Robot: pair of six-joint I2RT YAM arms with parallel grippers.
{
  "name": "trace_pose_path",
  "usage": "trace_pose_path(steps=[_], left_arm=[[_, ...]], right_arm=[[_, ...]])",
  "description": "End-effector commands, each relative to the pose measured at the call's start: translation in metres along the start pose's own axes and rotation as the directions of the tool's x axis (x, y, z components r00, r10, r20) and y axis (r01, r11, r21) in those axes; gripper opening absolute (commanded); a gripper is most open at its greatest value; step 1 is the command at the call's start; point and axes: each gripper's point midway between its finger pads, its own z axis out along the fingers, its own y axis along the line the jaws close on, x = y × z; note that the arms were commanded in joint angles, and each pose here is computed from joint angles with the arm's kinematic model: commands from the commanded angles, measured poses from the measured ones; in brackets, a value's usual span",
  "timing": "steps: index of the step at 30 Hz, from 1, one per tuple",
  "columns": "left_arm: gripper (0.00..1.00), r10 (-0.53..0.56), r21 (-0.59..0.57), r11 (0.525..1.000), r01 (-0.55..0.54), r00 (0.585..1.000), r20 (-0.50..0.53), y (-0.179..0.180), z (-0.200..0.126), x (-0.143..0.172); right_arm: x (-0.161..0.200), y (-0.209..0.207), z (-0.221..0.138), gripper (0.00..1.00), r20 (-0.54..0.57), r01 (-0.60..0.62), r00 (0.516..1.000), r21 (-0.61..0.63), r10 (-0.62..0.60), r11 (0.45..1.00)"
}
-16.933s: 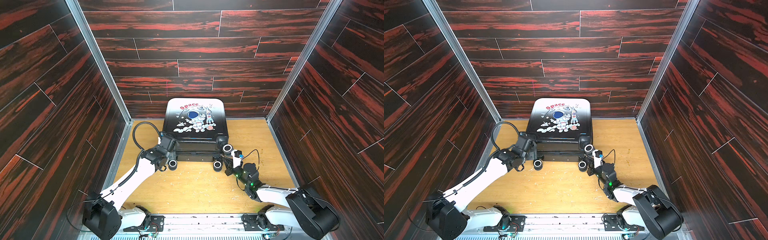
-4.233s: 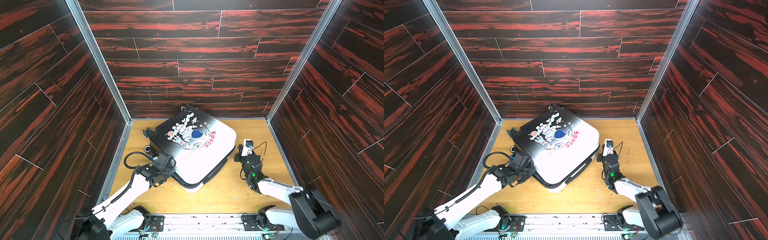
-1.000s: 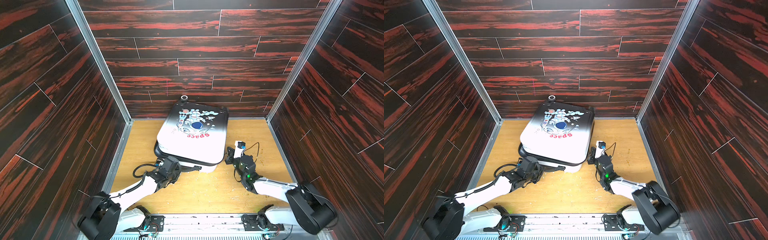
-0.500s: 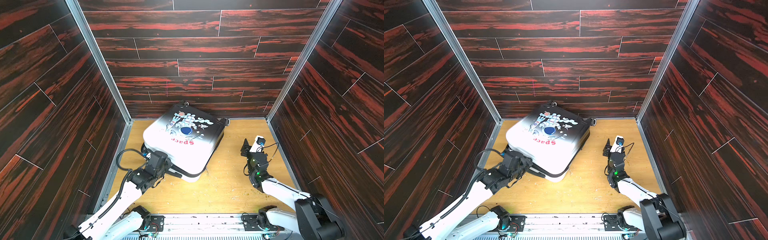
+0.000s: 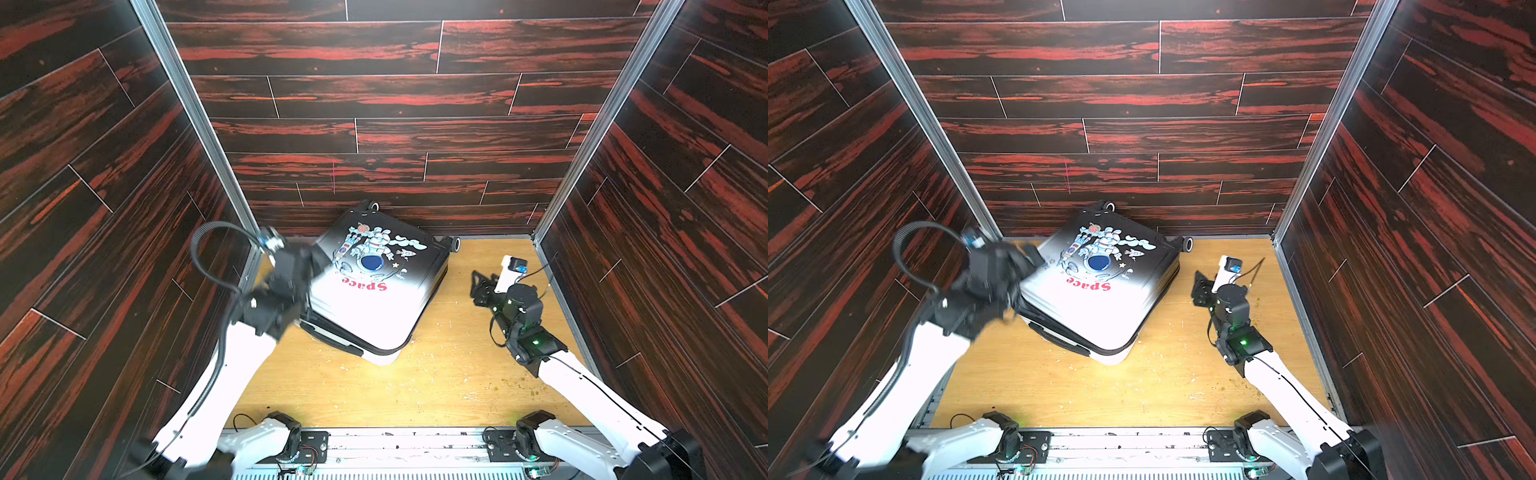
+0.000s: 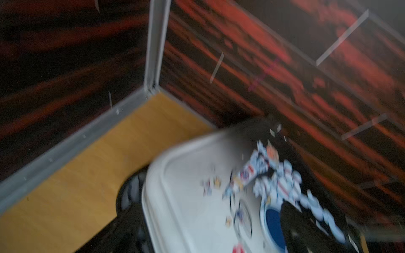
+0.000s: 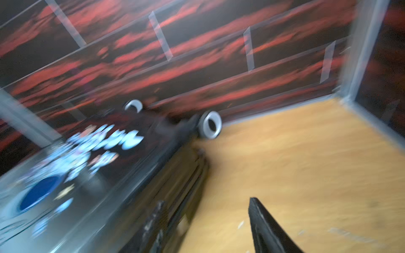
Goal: Open the suitcase zippers
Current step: Adjust the suitcase at the center of the board.
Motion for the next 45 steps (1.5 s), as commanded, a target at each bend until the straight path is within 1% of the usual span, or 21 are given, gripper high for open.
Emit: trace_pose_path(steps=[1,3,4,7,8,10,12,14,16,19,23,25,27,29,31,35,37,39,41,43,45], left_arm=[[1.00,0.039,-0.210,0.977,-0.032,0.999,0.029,0.040,0.053,-0.020],[1.00,0.018,-0.264,0.965,0.002,0.997,0.072,0.052,0.088,-0.033],[1.00,0.002,-0.276,0.961,0.011,0.999,0.048,0.058,0.110,-0.033],[0.98,-0.049,-0.213,0.977,0.022,0.991,-0.121,0.060,0.181,-0.006],[0.97,-0.075,-0.147,0.988,0.045,0.976,-0.206,0.053,0.204,0.011],[0.93,-0.066,-0.013,0.998,0.066,0.936,-0.346,0.033,0.235,0.046],[0.91,-0.049,0.064,0.994,0.088,0.886,-0.460,0.019,0.245,0.075],[0.89,-0.082,0.123,0.977,0.175,0.839,-0.537,0.009,0.247,0.101],[0.84,-0.111,0.166,0.954,0.251,0.807,-0.580,0.003,0.241,0.119],[0.82,-0.165,0.186,0.921,0.341,0.778,-0.606,0.000,0.222,0.134],[0.81,-0.138,0.214,0.908,0.359,0.740,-0.658,-0.013,0.187,0.167],[0.81,-0.114,0.213,0.913,0.347,0.720,-0.684,-0.014,0.169,0.190],[0.80,-0.096,0.249,0.899,0.361,0.717,-0.691,-0.024,0.143,0.197],[0.80,-0.080,0.279,0.885,0.374,0.711,-0.699,-0.032,0.119,0.206],[0.80,-0.045,0.338,0.866,0.370,0.729,-0.683,-0.044,0.089,0.213],[0.84,0.062,0.474,0.816,0.331,0.766,-0.640,-0.074,0.025,0.230],[0.88,0.083,0.536,0.782,0.316,0.800,-0.594,-0.085,-0.002,0.231],[0.93,0.081,0.577,0.764,0.288,0.845,-0.529,-0.088,-0.018,0.225],[0.96,0.097,0.618,0.747,0.245,0.880,-0.465,-0.092,-0.031,0.223],[0.97,0.103,0.622,0.753,0.215,0.895,-0.434,-0.091,-0.033,0.222],[0.97,0.095,0.601,0.780,0.173,0.917,-0.387,-0.084,-0.033,0.209]], right_arm=[[0.026,0.012,-0.006,0.62,-0.184,-0.087,0.980,-0.042,0.078,0.995],[0.029,0.016,-0.006,0.64,-0.219,-0.112,0.971,-0.052,0.098,0.992],[0.032,0.020,-0.004,0.65,-0.251,-0.134,0.961,-0.071,0.113,0.988],[0.037,0.035,0.007,0.67,-0.355,-0.232,0.918,-0.124,0.175,0.965],[0.038,0.037,0.012,0.68,-0.375,-0.257,0.907,-0.125,0.194,0.958],[0.036,0.037,0.022,0.68,-0.401,-0.308,0.884,-0.114,0.240,0.945],[0.030,0.035,0.032,0.68,-0.411,-0.374,0.861,-0.116,0.299,0.920],[0.024,0.033,0.046,0.69,-0.425,-0.431,0.836,-0.115,0.348,0.895],[0.025,0.032,0.063,0.69,-0.464,-0.452,0.810,-0.104,0.359,0.886],[0.028,0.016,0.092,0.68,-0.493,-0.472,0.773,-0.025,0.400,0.881],[0.040,0.012,0.136,0.68,-0.601,-0.452,0.709,0.016,0.370,0.892],[0.041,0.029,0.152,0.67,-0.670,-0.474,0.670,-0.055,0.320,0.879],[0.042,0.038,0.166,0.66,-0.716,-0.486,0.637,-0.086,0.286,0.870],[0.036,0.056,0.174,0.65,-0.747,-0.521,0.622,-0.170,0.235,0.837],[0.039,0.075,0.181,0.65,-0.796,-0.553,0.580,-0.230,0.171,0.801],[0.064,0.125,0.185,0.64,-0.860,-0.543,0.509,-0.335,-0.015,0.770],[0.068,0.155,0.182,0.64,-0.853,-0.540,0.513,-0.407,-0.095,0.737],[0.069,0.172,0.178,0.63,-0.851,-0.572,0.511,-0.440,-0.119,0.693],[0.067,0.185,0.172,0.63,-0.833,-0.554,0.530,-0.481,-0.157,0.680],[0.055,0.177,0.178,0.61,-0.798,-0.453,0.585,-0.468,-0.143,0.759],[0.022,0.158,0.181,0.61,-0.732,-0.331,0.674,-0.421,-0.101,0.845]])
